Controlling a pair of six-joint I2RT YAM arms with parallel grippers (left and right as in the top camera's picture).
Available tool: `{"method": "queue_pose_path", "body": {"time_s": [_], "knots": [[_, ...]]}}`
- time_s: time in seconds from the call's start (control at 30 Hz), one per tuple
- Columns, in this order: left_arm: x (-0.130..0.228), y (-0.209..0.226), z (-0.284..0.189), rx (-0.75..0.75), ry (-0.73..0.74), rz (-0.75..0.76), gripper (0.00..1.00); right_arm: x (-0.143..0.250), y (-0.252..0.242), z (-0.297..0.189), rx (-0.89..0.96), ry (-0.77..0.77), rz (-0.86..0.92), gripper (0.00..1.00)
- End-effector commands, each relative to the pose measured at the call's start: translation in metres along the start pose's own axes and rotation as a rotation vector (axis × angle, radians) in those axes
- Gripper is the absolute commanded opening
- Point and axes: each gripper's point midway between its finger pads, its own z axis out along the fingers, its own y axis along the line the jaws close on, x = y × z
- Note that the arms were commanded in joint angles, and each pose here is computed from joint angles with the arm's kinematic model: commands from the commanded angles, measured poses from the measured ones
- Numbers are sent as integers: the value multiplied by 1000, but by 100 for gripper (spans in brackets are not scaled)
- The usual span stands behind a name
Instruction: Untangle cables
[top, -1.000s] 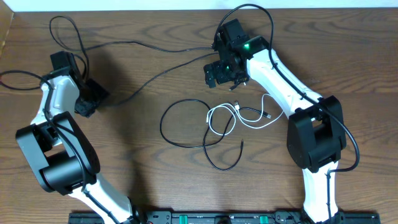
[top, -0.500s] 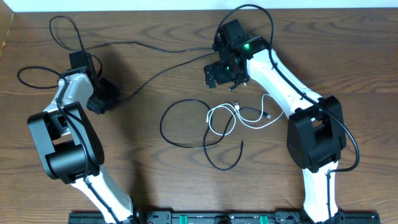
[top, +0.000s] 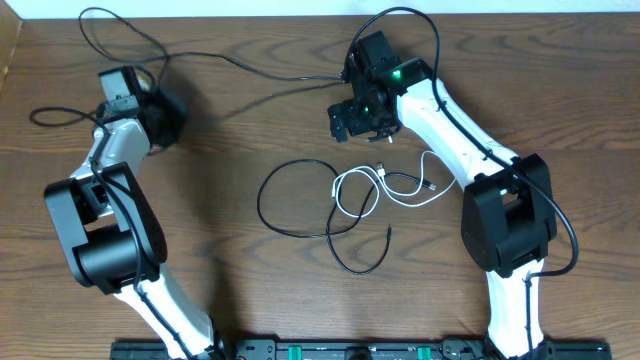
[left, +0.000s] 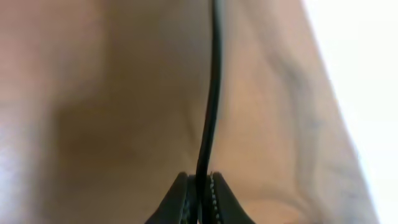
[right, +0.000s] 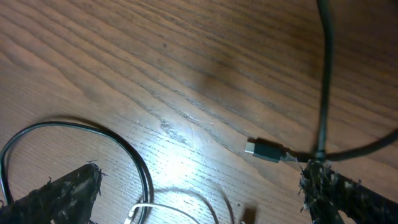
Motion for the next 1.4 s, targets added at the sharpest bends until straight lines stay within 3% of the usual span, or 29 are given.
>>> {"method": "queue_pose_path", "body": {"time_s": [0.0,0.17,0.43,0.5,0.6,0.7,0.87,0.93,1.0,1.2,1.37], "knots": [[3,-31,3,159,50,-94,7,0,9,-3,-12,-7,-6,99],[-25,-58,-3,260,-72,-44,8,-1,10,-3,-13,-7,-7,99],[-25,-60,10,140,-203,-21,9,-1,10,-3,-13,-10,17,99],[-20,-63,14,106,-227,14,17,-1,10,-3,-13,-10,19,99],[-15,-61,19,37,-264,118,63,0,10,-3,-13,-6,20,99],[-6,-59,23,-19,-258,303,84,2,9,-3,-11,2,29,99],[-2,-59,13,-71,-205,367,85,1,4,-3,-3,2,45,99],[-4,-68,0,-92,-190,446,93,-1,-4,-5,8,-4,93,99],[-8,-77,-16,-119,-192,504,95,-4,-14,-7,13,-14,143,99],[-11,-99,-64,-123,-203,512,95,-18,-54,-14,33,-64,218,99],[9,-84,-73,-171,-107,490,95,-34,-70,-12,37,-124,190,97]]}}
